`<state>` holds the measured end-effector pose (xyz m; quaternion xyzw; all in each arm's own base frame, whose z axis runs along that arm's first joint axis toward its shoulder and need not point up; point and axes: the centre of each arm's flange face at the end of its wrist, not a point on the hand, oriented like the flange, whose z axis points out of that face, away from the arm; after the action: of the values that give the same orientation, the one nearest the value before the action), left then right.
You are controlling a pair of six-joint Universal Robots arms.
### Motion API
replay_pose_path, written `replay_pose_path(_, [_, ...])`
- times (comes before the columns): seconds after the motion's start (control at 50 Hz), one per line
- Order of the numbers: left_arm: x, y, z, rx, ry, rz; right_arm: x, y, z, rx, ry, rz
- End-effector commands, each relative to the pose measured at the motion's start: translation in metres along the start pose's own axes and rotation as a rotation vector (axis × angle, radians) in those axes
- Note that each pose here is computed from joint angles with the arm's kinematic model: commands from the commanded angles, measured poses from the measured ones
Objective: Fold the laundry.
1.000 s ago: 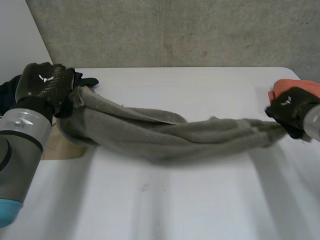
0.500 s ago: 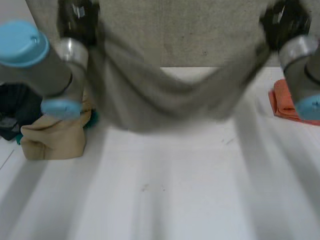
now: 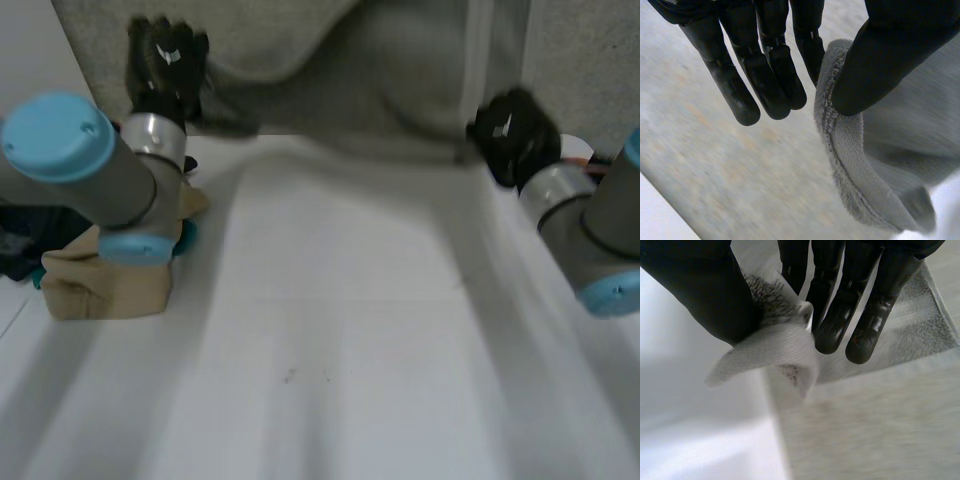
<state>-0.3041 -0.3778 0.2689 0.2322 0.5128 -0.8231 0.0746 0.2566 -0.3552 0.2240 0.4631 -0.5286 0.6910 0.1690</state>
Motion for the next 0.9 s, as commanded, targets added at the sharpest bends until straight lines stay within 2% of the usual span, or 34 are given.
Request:
replay_pose_path(0.02, [0.038, 0.036, -0.038, -0.134, 0.121, 0.001, -0.057, 0.034, -0.040, -0.212, -0.291, 0.058])
replay_pose_path(0.1, [0.041, 0.040, -0.047, -0.159, 0.138, 0.002, -0.075, 0.038, -0.075, -0.334, -0.487, 0.087])
replay_pose_path(0.12, [0.040, 0.040, -0.048, -0.161, 0.139, 0.003, -0.080, 0.037, -0.091, -0.386, -0.579, 0.092])
replay_pose_path(0.18, [0.039, 0.035, -0.049, -0.154, 0.136, -0.002, -0.075, 0.026, -0.123, -0.465, -0.737, 0.101])
replay_pose_path(0.26, [0.031, 0.021, -0.045, -0.122, 0.118, -0.009, -0.060, 0.012, -0.155, -0.530, -0.846, 0.120])
replay_pose_path(0.36, [0.024, 0.000, -0.040, -0.070, 0.098, -0.021, -0.044, -0.005, -0.173, -0.515, -0.908, 0.188])
replay_pose_path(0.44, [0.021, -0.019, -0.036, -0.017, 0.086, -0.030, -0.026, -0.014, -0.165, -0.424, -0.858, 0.218])
replay_pose_path(0.52, [0.021, -0.033, -0.033, 0.018, 0.083, -0.040, 0.002, -0.017, -0.136, -0.332, -0.689, 0.290])
replay_pose_path(0.64, [0.024, -0.068, -0.038, 0.093, 0.095, -0.064, 0.038, -0.020, -0.095, -0.259, -0.444, 0.477])
replay_pose_path(0.82, [0.010, -0.125, -0.048, 0.232, 0.108, -0.096, 0.031, 0.012, -0.026, -0.204, -0.330, 0.590])
replay_pose_path(0.9, [0.005, -0.156, -0.059, 0.308, 0.131, -0.112, 0.002, 0.029, 0.011, -0.184, -0.306, 0.646])
